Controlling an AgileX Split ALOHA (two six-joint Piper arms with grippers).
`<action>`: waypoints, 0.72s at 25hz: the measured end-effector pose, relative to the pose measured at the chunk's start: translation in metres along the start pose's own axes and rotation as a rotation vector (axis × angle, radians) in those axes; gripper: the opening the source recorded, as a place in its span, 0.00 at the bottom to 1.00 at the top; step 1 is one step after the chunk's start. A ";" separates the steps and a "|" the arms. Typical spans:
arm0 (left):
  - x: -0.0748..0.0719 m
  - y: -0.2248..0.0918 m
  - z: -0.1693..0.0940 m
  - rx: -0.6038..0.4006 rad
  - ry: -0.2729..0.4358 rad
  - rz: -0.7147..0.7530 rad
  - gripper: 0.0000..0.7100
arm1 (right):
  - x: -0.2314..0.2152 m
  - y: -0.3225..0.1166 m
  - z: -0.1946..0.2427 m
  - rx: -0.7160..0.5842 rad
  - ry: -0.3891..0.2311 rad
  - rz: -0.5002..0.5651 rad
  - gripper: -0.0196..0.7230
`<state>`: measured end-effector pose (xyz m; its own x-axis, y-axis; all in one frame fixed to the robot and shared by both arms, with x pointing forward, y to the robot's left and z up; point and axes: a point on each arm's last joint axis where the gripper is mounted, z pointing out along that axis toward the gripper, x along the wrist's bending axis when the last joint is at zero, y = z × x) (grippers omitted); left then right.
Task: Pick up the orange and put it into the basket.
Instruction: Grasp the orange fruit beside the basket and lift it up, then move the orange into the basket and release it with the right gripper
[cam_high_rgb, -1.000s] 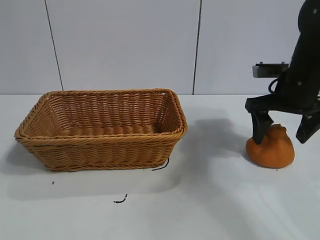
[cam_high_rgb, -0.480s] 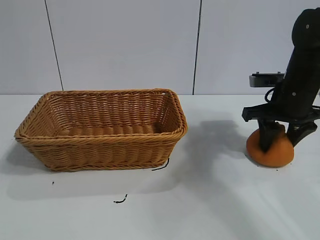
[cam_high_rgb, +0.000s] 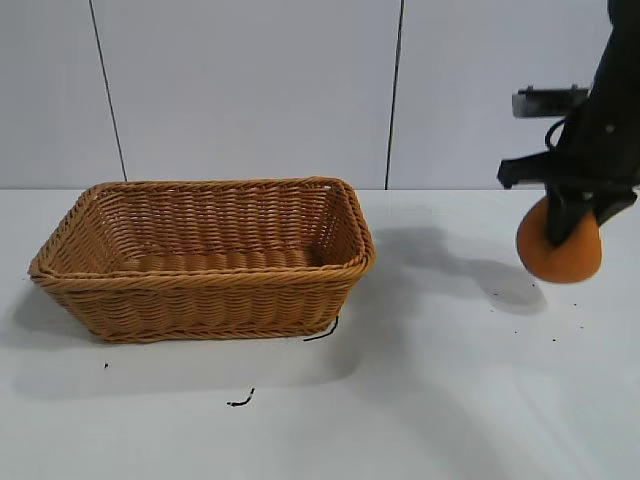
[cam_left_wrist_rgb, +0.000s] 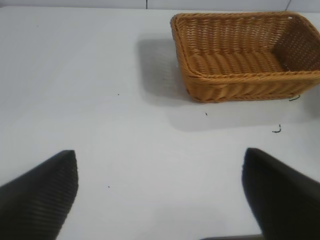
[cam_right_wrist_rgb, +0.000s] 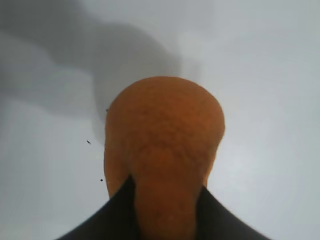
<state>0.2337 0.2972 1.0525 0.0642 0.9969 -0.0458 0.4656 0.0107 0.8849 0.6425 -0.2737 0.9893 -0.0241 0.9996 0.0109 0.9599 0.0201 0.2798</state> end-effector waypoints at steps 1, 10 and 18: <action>0.000 0.000 0.000 0.000 0.000 0.000 0.90 | 0.000 0.007 -0.014 -0.028 0.001 0.000 0.20; 0.000 0.000 0.000 0.000 0.000 0.000 0.90 | 0.002 0.039 -0.075 -0.139 0.015 0.004 0.20; 0.000 0.000 0.000 0.000 0.000 0.000 0.90 | 0.049 0.036 -0.077 -0.135 0.083 -0.079 0.20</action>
<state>0.2337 0.2972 1.0525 0.0642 0.9969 -0.0458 0.4656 0.0107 0.8849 0.6544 -0.2253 1.0737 -0.1267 0.9900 0.0617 0.9080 0.0907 0.4090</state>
